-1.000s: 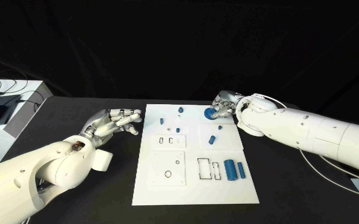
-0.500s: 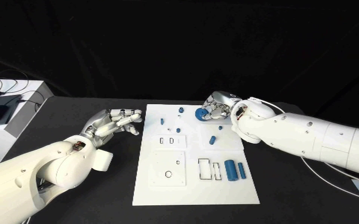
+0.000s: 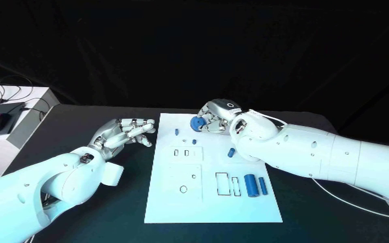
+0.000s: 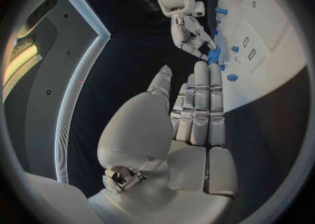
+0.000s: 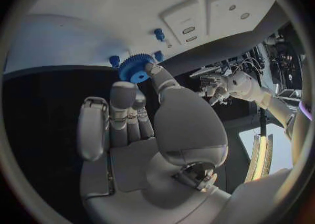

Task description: Assemble the parts on the task board

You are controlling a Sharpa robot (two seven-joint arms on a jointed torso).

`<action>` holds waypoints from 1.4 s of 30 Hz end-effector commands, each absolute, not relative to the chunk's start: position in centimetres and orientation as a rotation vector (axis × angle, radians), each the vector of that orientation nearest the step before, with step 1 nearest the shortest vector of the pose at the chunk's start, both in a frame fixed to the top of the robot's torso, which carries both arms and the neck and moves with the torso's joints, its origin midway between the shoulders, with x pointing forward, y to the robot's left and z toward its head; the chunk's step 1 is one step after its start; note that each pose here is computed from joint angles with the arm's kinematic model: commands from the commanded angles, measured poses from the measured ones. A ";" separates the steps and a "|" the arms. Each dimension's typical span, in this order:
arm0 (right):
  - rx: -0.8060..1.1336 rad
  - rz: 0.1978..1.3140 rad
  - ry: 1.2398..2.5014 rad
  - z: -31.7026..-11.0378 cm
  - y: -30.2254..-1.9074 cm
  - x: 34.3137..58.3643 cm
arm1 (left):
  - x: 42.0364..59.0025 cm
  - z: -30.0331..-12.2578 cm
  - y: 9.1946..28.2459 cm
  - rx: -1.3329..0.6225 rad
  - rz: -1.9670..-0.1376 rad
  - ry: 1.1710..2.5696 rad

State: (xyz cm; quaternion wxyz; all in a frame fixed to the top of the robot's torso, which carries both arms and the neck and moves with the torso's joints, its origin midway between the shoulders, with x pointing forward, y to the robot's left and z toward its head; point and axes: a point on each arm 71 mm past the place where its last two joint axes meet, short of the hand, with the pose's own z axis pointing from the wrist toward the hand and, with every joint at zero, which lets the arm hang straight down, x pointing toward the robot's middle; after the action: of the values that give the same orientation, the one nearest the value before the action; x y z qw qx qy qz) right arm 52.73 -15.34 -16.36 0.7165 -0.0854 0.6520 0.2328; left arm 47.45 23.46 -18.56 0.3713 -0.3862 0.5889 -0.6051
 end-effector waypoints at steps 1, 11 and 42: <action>-0.226 0.462 1.373 -16.3 -15.0 52.9 | 47.3 -18.4 23.2 -0.977 -1.574 1.516; -0.233 0.438 1.388 -17.0 -13.9 53.5 | 47.3 -18.4 23.2 -0.977 -1.574 1.516; -0.259 0.390 1.479 -18.4 -13.9 54.1 | 47.3 -18.4 23.3 -0.979 -1.569 1.516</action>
State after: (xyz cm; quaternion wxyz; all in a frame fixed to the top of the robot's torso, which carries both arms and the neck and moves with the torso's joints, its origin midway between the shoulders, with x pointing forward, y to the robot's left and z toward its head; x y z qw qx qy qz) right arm 54.15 -14.01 -18.07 0.7193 -0.1093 0.6611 0.1834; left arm 47.37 23.51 -18.51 0.3712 -0.3861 0.5892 -0.6050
